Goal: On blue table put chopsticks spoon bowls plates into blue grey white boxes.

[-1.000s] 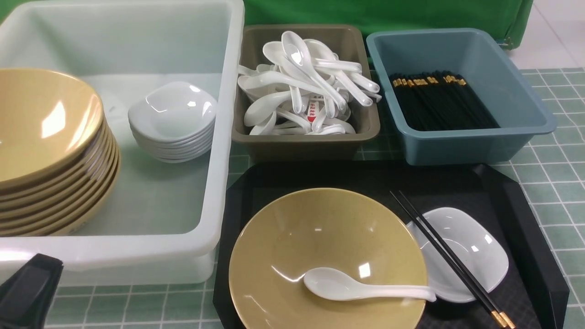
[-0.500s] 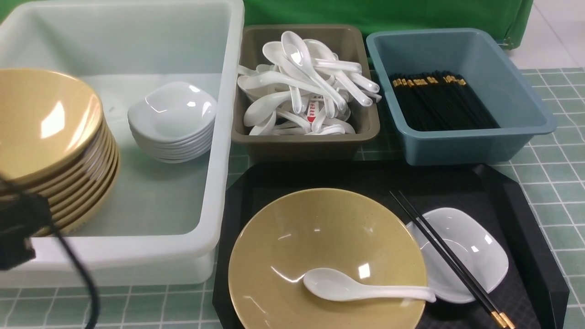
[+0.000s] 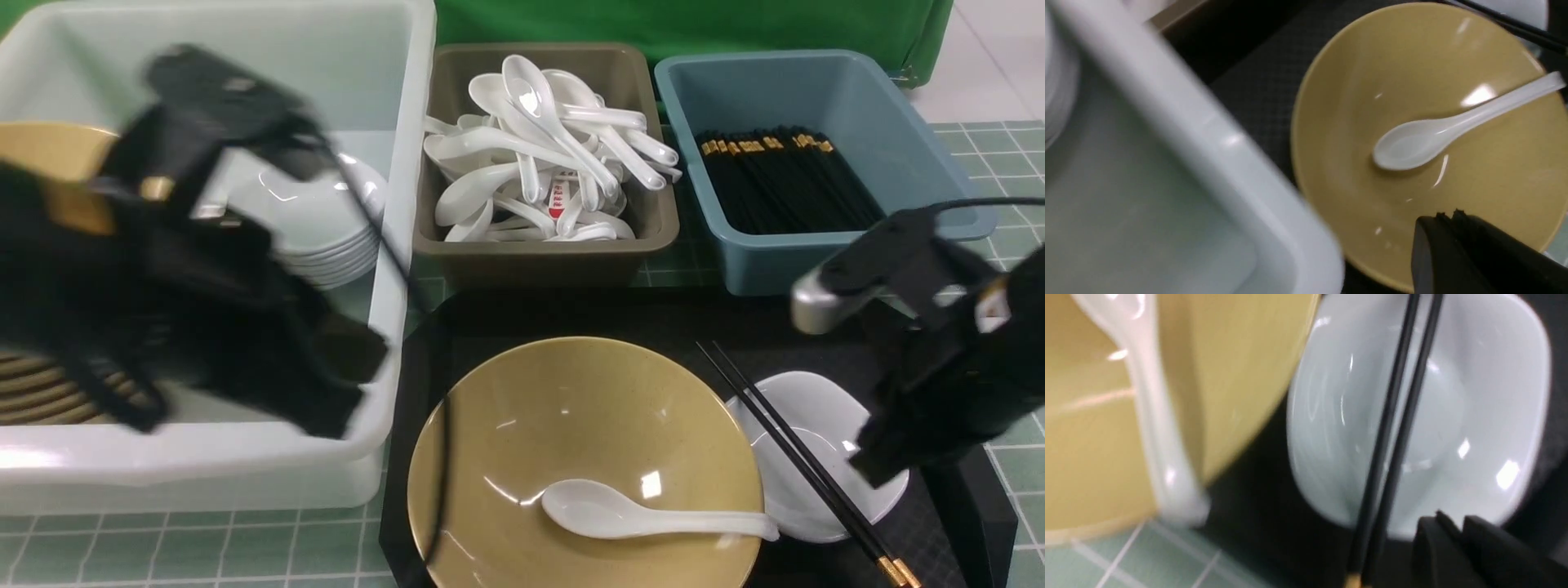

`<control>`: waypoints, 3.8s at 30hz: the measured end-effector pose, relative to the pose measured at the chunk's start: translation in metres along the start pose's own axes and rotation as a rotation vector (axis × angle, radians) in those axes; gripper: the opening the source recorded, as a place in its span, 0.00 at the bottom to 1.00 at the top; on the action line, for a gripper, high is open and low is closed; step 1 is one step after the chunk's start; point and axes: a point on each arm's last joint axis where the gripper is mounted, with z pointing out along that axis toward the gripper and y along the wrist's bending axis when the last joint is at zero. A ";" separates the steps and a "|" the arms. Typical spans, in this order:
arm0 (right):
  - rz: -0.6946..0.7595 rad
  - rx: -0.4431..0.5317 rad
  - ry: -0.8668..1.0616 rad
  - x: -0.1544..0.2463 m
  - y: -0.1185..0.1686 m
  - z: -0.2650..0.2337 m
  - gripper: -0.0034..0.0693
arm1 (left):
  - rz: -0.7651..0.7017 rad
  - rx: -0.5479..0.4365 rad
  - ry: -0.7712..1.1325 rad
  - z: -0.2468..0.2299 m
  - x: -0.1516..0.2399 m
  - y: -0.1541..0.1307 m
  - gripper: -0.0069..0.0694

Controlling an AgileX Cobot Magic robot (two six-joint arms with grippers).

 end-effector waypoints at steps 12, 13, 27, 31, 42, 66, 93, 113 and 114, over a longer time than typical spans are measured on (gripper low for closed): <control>0.087 -0.039 0.063 -0.018 -0.003 0.063 0.81 | 0.050 0.054 0.027 0.050 -0.018 -0.013 0.07; 0.087 -0.040 0.065 -0.018 -0.003 0.063 0.81 | 0.050 0.053 0.027 0.050 -0.018 -0.013 0.07; 0.092 -0.030 0.041 -0.018 -0.002 0.014 0.26 | 0.063 0.039 -0.058 0.041 -0.041 -0.012 0.07; 0.074 0.031 -0.099 -0.034 -0.008 -0.029 0.26 | 0.072 0.019 -0.151 0.038 -0.071 -0.009 0.07; 0.388 0.170 -0.563 -0.133 -0.097 -0.061 0.26 | 0.148 -0.072 -0.328 0.084 -0.155 0.013 0.07; -0.053 0.014 -0.177 -0.160 -0.058 -0.052 0.86 | 0.083 -0.090 -0.125 -0.012 -0.053 0.010 0.07; -0.654 -0.076 0.285 -0.094 0.118 0.078 0.76 | 0.065 -0.071 -0.029 -0.011 0.031 -0.004 0.07; -0.420 0.060 -0.301 -0.196 0.076 -0.039 0.44 | -0.268 -0.411 -0.238 -0.021 0.010 0.077 0.07; -0.417 0.060 -0.299 -0.196 0.076 -0.039 0.44 | -0.273 -0.414 -0.238 -0.021 0.010 0.079 0.07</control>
